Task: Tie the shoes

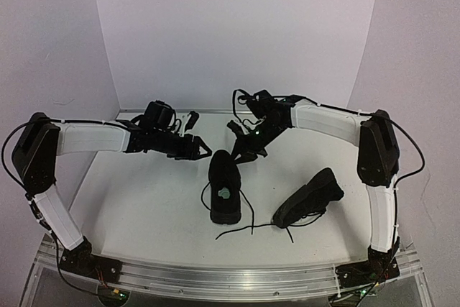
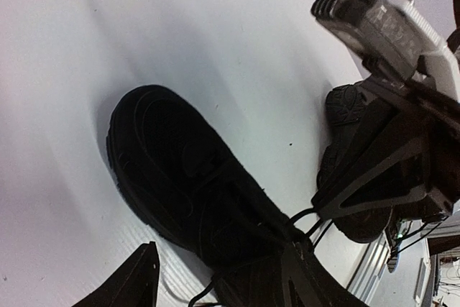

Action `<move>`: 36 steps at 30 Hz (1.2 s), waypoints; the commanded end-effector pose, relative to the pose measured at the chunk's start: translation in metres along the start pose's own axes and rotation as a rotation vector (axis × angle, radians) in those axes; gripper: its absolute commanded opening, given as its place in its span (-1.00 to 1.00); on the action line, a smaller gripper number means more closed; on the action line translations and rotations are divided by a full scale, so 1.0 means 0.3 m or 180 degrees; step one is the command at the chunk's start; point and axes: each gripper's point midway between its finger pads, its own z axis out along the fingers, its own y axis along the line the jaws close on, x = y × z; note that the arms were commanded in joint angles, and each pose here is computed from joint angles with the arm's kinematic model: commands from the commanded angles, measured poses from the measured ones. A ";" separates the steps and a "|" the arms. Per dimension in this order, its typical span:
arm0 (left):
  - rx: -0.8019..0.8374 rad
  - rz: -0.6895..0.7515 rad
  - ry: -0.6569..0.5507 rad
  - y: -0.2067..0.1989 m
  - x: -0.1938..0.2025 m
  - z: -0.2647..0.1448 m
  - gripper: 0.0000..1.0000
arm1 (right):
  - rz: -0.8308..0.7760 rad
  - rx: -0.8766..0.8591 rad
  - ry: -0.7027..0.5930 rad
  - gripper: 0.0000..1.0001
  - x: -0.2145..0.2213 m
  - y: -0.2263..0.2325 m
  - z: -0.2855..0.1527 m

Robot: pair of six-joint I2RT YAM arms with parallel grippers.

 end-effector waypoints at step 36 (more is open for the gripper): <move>0.0558 -0.0289 0.0217 -0.065 -0.062 0.155 0.15 | -0.0094 -0.0145 -0.0261 -1.00 -0.031 0.072 -0.074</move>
